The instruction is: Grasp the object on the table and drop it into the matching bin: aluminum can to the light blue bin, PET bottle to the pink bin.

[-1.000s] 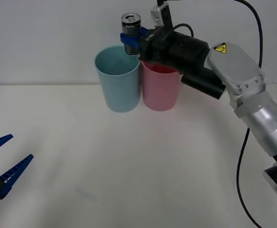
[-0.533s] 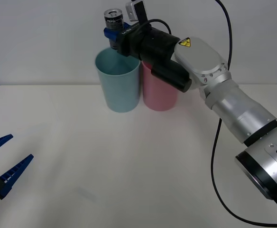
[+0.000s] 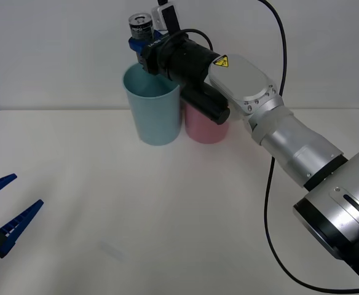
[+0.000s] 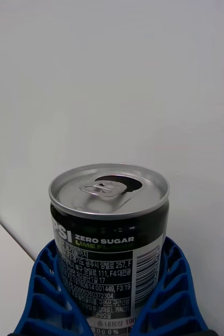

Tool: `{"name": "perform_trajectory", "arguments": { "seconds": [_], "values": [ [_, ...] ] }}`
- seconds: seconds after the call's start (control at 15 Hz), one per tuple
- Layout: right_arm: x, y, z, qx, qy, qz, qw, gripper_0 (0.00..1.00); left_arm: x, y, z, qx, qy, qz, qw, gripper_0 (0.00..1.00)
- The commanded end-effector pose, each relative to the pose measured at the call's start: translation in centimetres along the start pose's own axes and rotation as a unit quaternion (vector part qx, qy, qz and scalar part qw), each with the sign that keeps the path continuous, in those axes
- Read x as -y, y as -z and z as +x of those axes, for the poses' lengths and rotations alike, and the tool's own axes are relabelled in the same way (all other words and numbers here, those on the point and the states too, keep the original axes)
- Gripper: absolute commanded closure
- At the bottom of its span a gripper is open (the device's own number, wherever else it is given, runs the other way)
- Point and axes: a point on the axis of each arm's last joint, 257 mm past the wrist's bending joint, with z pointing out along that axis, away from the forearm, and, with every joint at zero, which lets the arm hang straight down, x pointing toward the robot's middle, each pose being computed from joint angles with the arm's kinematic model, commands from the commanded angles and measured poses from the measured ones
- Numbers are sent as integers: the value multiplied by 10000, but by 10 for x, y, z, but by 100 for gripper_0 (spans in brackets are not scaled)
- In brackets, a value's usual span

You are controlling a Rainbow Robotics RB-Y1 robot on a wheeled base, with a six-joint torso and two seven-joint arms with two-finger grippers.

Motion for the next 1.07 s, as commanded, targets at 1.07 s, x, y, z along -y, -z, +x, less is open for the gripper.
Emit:
{"name": "perform_trajectory", "arguments": {
  "seconds": [1.07],
  "values": [
    [-6,48,1,395,-184,-171,9989,0,0,0,0,0,0,0,10000,0]
  ]
}}
